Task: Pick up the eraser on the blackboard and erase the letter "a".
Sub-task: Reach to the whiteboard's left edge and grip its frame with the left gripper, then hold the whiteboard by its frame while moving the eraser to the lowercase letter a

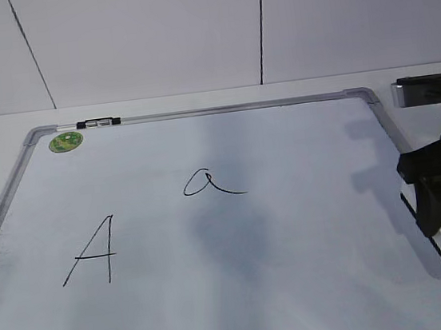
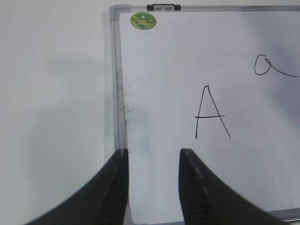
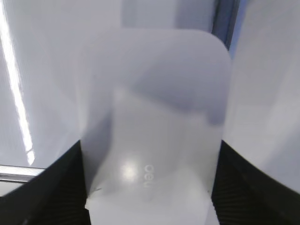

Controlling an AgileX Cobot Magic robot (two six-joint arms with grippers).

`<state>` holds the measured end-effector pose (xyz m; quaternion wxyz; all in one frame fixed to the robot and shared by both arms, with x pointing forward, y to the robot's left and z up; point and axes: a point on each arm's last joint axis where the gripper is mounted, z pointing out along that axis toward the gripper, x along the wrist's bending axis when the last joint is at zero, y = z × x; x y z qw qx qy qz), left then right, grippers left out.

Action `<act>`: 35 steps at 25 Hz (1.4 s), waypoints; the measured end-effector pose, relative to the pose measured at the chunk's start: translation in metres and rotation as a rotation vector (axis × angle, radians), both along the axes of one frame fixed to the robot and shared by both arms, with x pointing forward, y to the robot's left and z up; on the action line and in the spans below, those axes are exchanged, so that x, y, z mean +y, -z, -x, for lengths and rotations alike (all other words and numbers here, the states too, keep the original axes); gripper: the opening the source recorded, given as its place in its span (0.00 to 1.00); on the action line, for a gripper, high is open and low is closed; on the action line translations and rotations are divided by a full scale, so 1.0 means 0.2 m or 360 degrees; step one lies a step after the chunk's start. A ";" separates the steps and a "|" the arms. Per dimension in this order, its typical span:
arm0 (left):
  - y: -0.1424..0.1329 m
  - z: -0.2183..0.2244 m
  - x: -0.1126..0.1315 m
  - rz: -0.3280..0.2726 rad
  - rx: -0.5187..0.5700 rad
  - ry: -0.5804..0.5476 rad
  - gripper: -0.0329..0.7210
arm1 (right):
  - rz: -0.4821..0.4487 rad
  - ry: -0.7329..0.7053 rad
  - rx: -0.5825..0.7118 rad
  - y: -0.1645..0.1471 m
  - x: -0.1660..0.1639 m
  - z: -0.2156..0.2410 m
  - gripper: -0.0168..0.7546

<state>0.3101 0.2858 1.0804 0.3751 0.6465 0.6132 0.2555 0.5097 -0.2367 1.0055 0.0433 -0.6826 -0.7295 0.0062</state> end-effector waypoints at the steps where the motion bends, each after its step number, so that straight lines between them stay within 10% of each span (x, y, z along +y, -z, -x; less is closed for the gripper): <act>1: -0.01 -0.05 0.00 0.0000 0.0040 0.0000 0.41 | 0.0000 -0.0004 0.0000 0.00 0.00 0.00 0.75; 13: 0.05 -0.79 -0.01 -0.0037 0.0743 0.0019 0.42 | -0.0005 -0.0036 -0.0014 0.00 0.00 0.00 0.75; 22: 0.29 -1.15 0.00 -0.0145 0.1033 0.0026 0.77 | -0.0010 -0.0037 -0.0032 0.00 0.00 -0.01 0.75; 35: 0.57 -1.42 0.03 -0.0199 0.1294 0.0150 0.58 | -0.0011 -0.0039 -0.0039 0.00 0.00 -0.01 0.75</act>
